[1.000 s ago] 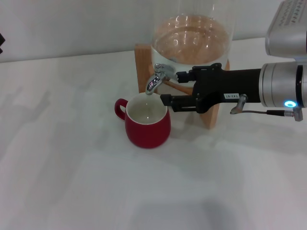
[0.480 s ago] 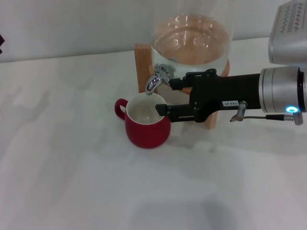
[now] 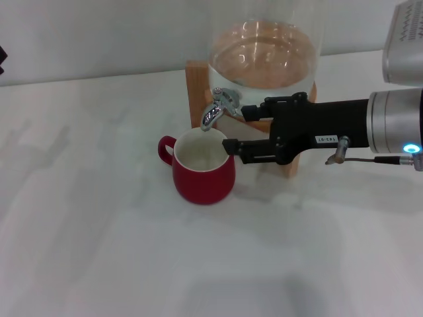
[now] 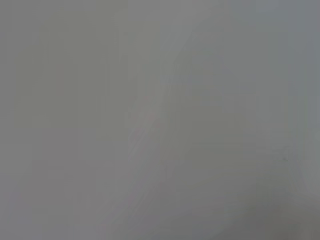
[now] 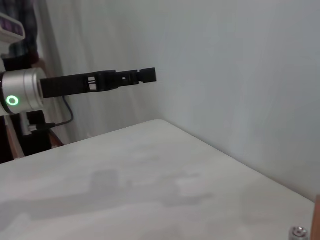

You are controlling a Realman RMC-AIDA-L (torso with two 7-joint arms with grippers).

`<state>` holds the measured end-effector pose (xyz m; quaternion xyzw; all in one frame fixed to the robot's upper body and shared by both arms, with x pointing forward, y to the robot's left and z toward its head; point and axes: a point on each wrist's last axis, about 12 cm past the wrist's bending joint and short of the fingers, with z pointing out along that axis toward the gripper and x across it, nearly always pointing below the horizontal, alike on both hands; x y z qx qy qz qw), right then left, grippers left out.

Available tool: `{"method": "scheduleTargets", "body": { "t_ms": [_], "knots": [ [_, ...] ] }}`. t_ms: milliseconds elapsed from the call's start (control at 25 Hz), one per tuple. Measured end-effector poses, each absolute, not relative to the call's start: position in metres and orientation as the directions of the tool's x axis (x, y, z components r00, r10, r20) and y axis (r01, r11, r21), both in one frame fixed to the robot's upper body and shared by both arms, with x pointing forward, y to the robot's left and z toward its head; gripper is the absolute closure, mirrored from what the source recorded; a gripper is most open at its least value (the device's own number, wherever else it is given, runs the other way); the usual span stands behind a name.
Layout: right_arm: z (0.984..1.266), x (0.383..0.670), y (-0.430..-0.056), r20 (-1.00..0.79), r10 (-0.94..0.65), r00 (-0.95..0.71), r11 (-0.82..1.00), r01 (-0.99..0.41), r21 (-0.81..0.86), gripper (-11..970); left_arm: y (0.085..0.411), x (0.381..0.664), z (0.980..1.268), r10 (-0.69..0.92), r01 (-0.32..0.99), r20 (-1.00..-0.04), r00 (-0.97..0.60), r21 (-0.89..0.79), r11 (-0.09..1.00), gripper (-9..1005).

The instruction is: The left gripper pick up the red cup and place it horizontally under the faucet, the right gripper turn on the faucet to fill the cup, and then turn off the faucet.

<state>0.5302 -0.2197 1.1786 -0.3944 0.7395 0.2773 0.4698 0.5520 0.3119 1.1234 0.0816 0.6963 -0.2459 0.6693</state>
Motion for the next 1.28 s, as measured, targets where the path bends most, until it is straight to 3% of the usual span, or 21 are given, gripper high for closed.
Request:
{"method": "scheduleTargets", "body": {
  "t_ms": [520, 1000, 1280],
  "knots": [
    [1.177, 0.532, -0.224, -0.911, -0.317, -0.262, 0.546, -0.836, 0.050, 237, 0.316, 0.544, 1.125, -0.206, 0.441, -0.975, -0.079, -0.219, 0.870, 116],
    [1.194, 0.511, -0.250, -0.926, -0.289, -0.244, 0.538, -0.841, 0.054, 237, 0.332, 0.533, 1.134, -0.220, 0.467, -0.976, -0.010, -0.199, 0.862, 116],
    [1.190, 0.505, -0.253, -0.936, -0.257, -0.241, 0.515, -0.854, 0.078, 237, 0.339, 0.526, 1.143, -0.272, 0.505, -0.962, 0.032, -0.219, 0.835, 116]
  ]
}}
